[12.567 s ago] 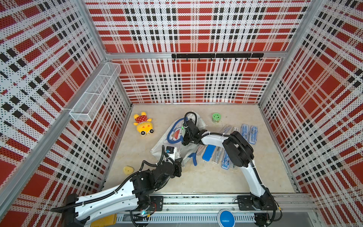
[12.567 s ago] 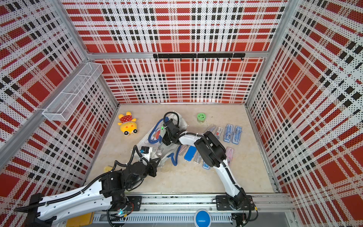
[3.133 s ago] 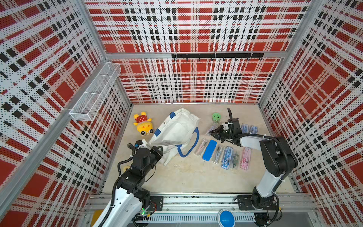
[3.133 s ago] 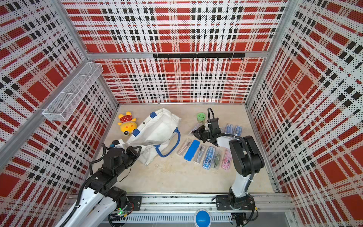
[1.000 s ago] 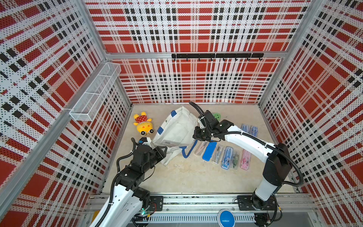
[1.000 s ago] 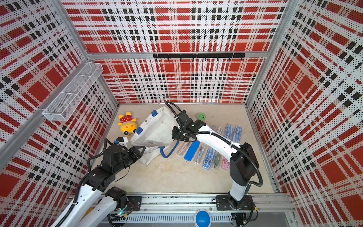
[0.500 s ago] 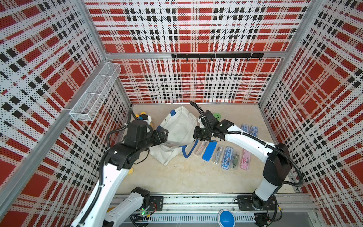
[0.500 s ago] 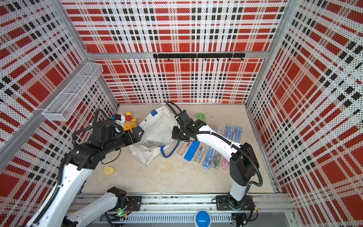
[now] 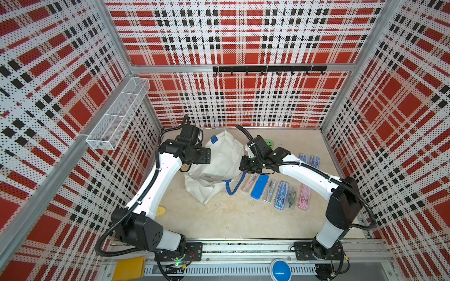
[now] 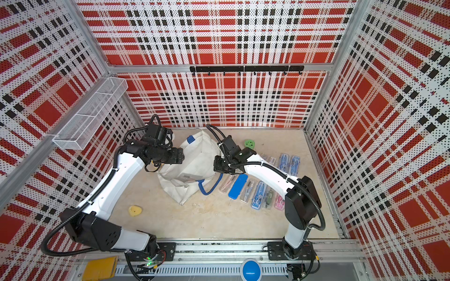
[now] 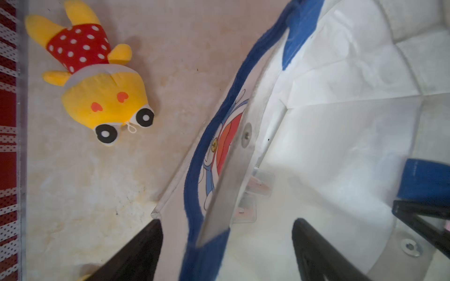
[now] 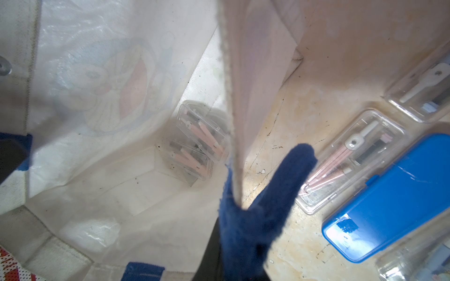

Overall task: Take out the compass set from the canvas bag
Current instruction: Adjust the canvas bag at the center of the board.

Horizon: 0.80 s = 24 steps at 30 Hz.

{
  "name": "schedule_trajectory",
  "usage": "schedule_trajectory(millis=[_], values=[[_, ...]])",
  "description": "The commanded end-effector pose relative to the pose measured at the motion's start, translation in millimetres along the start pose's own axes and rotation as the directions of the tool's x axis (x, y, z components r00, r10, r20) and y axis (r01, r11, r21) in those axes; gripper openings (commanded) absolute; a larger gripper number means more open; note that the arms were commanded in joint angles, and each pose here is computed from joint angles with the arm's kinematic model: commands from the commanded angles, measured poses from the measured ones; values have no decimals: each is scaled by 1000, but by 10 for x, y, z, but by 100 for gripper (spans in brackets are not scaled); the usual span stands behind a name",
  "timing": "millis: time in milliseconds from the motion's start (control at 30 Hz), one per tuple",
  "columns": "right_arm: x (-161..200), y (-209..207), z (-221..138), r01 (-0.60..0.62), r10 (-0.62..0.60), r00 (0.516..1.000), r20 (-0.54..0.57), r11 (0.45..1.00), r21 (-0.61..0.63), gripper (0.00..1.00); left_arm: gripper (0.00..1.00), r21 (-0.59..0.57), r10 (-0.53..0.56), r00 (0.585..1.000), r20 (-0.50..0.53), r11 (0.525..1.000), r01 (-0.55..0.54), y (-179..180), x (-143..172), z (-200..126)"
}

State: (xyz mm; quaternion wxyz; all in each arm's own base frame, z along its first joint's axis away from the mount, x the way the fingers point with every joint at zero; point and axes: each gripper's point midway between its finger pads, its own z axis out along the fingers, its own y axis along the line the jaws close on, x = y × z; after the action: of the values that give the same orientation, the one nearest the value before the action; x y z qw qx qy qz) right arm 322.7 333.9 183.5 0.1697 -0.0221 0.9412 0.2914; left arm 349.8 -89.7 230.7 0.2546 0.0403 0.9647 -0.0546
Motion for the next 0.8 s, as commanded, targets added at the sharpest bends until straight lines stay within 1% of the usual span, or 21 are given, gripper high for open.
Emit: schedule_trajectory(millis=[0, 100, 300, 400, 600, 633, 700, 733, 767], values=[[-26, -1, 62, 18, -18, 1000, -3, 1000, -13, 12, 85, 32, 69, 997, -28, 997, -68, -40, -59, 91], [-16, -15, 74, 18, -18, 1000, -10, 1000, -11, 13, 85, -20, 75, 996, -43, 997, -76, 54, -124, 202], [-23, -9, 87, 26, -26, 1000, -17, 1000, -15, 13, 83, -1, 124, 991, -45, 992, -124, -10, -345, 329], [-43, 4, 83, 33, -33, 999, -17, 999, -16, 13, 82, 3, 156, 984, -87, 988, -157, -39, -332, 450], [-112, 23, 35, 42, -42, 999, 0, 999, -16, 15, 78, -8, 178, 971, -161, 983, -182, -82, -204, 703], [-119, 18, 33, 42, -42, 999, 2, 999, -14, 15, 75, -11, 184, 968, -171, 982, -189, -93, -185, 739], [-135, 13, 18, 41, -41, 999, 8, 999, -14, 18, 62, -16, 194, 965, -179, 980, -200, -128, -180, 785], [-142, 7, 13, 43, -43, 999, 12, 999, -11, 20, 51, -15, 190, 965, -179, 981, -196, -145, -187, 794], [-165, 3, -11, 47, -47, 999, 25, 999, -3, 24, 35, -10, 188, 967, -171, 981, -192, -175, -209, 791]])
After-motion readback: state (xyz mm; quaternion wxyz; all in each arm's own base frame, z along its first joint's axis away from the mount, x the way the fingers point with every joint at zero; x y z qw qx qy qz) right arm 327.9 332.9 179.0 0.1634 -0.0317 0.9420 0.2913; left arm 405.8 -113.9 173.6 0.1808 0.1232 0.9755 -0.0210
